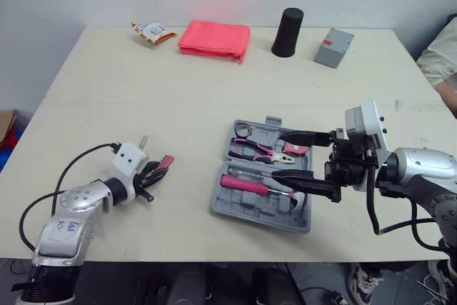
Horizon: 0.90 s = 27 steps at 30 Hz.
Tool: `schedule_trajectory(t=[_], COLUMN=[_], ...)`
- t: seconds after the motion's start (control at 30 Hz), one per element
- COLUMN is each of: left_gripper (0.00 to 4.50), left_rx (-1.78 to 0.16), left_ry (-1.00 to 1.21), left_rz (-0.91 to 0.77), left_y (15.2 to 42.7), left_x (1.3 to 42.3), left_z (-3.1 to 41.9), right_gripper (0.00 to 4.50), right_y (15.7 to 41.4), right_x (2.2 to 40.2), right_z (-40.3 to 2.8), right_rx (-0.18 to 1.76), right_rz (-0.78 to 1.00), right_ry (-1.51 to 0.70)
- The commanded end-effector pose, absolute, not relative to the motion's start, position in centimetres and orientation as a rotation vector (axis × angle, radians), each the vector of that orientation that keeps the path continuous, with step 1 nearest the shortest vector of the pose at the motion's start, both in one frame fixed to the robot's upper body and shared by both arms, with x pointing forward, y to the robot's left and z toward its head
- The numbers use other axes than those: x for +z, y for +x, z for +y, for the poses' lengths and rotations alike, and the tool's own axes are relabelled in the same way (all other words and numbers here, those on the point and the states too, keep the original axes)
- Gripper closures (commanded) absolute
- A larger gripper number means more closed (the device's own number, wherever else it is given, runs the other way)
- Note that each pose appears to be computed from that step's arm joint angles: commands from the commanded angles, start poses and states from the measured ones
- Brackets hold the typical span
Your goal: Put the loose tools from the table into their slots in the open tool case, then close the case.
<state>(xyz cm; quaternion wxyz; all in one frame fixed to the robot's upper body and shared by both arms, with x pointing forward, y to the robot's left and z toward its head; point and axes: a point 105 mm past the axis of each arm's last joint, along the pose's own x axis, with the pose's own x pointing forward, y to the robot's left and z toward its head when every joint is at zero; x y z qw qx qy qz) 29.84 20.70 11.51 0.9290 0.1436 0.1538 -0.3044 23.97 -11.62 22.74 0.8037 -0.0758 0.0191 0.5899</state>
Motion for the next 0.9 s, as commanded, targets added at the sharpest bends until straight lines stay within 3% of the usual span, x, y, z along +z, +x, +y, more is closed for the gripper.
schedule_trajectory(t=[0.03, 0.17, 0.4, 0.63, 0.9], left_gripper=[3.80, 3.80, 3.80, 3.80, 3.80], left_rx=[-0.875, -1.222, -1.540, -1.590, -1.588], left_ry=[0.382, 0.537, 0.831, 0.956, 0.951], left_rz=[0.212, 0.264, 0.365, 0.408, 0.440], left_y=[28.5, 26.0, 26.8, 28.0, 28.8], left_x=[15.5, 16.4, 15.8, 14.6, 14.1], left_z=[17.1, 13.5, 9.8, 8.6, 6.5], right_gripper=[0.00, 0.00, 0.00, 0.00, 0.00], right_y=[23.4, 22.6, 22.0, 21.7, 22.2], right_x=[23.6, 21.6, 20.8, 20.4, 19.8], right_z=[-11.7, -12.1, -12.0, -11.8, -12.5], right_rx=[1.286, 1.338, 1.375, 1.358, 1.302], right_rz=[0.009, 0.112, 0.149, 0.149, 0.161], right_ry=[-0.219, -0.340, -0.305, -0.284, -0.292])
